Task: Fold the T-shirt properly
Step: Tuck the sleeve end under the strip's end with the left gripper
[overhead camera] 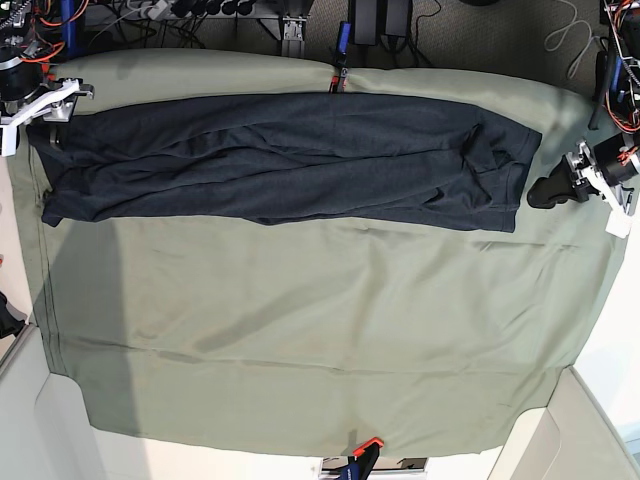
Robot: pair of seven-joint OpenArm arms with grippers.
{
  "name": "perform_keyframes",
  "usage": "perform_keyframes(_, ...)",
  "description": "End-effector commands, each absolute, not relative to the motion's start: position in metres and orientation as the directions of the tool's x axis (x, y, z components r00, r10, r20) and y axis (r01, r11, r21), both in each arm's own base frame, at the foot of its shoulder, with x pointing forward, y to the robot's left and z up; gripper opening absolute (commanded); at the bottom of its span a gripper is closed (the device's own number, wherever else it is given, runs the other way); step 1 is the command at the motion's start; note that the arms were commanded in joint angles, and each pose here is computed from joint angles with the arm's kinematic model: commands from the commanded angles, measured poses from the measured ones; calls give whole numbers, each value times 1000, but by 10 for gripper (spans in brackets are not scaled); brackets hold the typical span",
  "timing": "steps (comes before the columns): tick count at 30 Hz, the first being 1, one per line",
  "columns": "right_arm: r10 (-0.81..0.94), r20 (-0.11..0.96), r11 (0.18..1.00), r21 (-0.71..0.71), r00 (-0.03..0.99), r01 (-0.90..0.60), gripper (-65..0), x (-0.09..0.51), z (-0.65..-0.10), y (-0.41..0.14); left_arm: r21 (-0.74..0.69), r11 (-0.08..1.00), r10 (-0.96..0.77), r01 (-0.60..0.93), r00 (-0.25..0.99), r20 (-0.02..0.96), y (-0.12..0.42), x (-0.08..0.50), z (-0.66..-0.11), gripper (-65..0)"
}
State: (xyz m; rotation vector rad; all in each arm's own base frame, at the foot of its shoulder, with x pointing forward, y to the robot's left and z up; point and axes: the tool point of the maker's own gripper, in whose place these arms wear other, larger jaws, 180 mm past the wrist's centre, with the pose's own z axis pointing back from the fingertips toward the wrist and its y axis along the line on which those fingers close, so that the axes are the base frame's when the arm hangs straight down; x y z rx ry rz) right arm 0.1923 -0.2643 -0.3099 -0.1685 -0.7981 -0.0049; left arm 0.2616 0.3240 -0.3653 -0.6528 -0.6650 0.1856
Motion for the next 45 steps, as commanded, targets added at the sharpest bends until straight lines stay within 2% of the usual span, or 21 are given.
perform_keyframes(1,78,737,985,-162,671,64,-233,197,-299,-265,-599,798,349,65,760,549,333,268,-351,-257)
perform_keyframes(9,63,743,989,-137,667,60,-233,197,-299,-262,-624,778,361,72,761,539,329,267,-348,-257)
perform_keyframes(13,62,740,989,-137,670,60,-233,197,-300,-262,-628,774,321,78,807,496,323,257,-354,-257)
perform_keyframes(17,63,741,989,-137,669,60,-233,197,-300,-262,-613,782,285,112,810,512,316,255,-349,-257)
perform_keyframes(24,62,741,989,-137,668,60,-232,197,-300,-262,-561,787,156,256,798,583,282,250,-330,-257)
perform_keyframes(30,62,741,989,-137,669,60,-233,197,-300,-262,-508,821,151,262,758,635,283,262,-331,-264)
perform_keyframes(31,62,741,989,-137,669,60,-233,197,-300,-262,-500,822,142,272,752,644,282,263,-328,-294)
perform_keyframes(32,63,740,989,-138,669,60,-232,197,-300,-262,-491,822,133,288,741,658,279,265,-323,-367)
perform_keyframes(34,63,740,989,-138,670,60,-233,197,-300,-262,-479,807,108,345,711,695,267,269,-306,-569)
perform_keyframes(35,63,740,989,-138,670,60,-233,197,-300,-262,-472,796,92,380,694,714,258,270,-297,-649)
perform_keyframes(40,62,743,989,-137,666,60,-232,197,-299,-262,-376,751,-57,543,621,782,215,262,-267,-650)
perform_keyframes(45,63,747,989,-137,662,60,-233,198,-299,-262,-346,723,-228,597,680,696,181,240,-321,-650)
